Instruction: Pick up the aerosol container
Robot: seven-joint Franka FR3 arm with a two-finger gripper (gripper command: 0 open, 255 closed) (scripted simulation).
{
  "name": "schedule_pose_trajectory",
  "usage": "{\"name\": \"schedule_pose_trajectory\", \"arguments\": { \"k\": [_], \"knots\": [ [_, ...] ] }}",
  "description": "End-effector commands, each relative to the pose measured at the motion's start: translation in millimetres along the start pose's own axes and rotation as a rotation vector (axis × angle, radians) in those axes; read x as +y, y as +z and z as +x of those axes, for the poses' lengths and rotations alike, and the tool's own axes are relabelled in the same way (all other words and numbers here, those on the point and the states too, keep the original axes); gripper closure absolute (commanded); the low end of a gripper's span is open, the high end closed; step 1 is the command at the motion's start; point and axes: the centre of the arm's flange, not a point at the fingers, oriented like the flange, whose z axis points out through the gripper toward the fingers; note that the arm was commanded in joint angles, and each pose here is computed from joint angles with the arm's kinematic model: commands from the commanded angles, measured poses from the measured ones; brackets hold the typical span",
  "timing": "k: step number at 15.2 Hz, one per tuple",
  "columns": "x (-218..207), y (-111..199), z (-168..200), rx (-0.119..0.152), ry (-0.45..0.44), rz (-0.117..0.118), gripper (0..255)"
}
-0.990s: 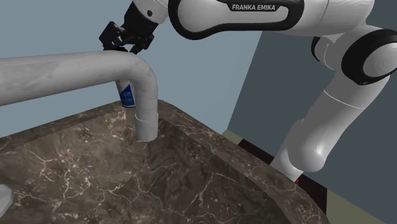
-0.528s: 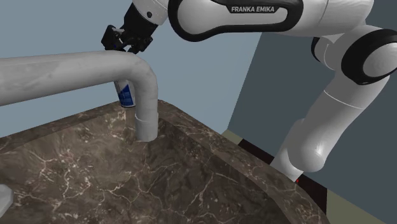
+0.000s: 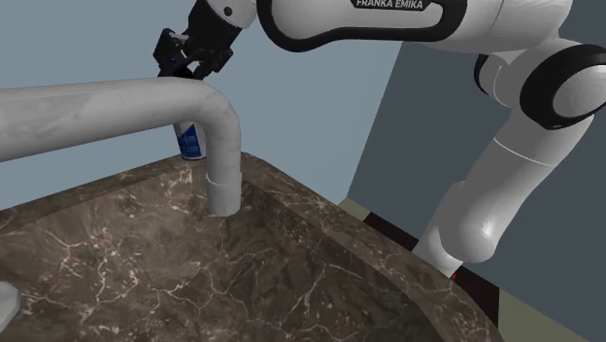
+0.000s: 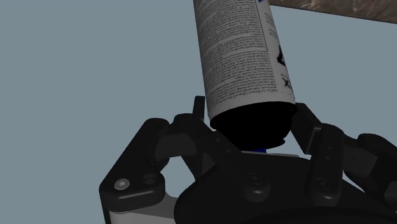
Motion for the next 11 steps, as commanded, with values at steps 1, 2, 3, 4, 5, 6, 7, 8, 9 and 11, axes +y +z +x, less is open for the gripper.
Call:
{"name": "schedule_pose_trajectory", "arguments": {
  "k": [1,2,3,4,5,6,7,8,9,11],
  "knots": [
    [-1.4,-9.8,5.5,0.000,0.000,0.000,255],
    [-2.3,-14.1,8.4,0.000,0.000,0.000,255],
    [-3.1,-18.4,11.4,0.000,0.000,0.000,255],
    [-4.0,-22.7,14.3,0.000,0.000,0.000,255],
    [-4.9,-27.0,17.2,0.000,0.000,0.000,255],
    [-5.7,-31.4,20.1,0.000,0.000,0.000,255],
    [-6.6,-35.7,23.1,0.000,0.000,0.000,255],
    [-7.5,-40.0,26.0,0.000,0.000,0.000,255],
    [-8.4,-44.3,28.9,0.000,0.000,0.000,255],
    [-10.1,-52.9,34.8,0.000,0.000,0.000,255]
  ]
}}
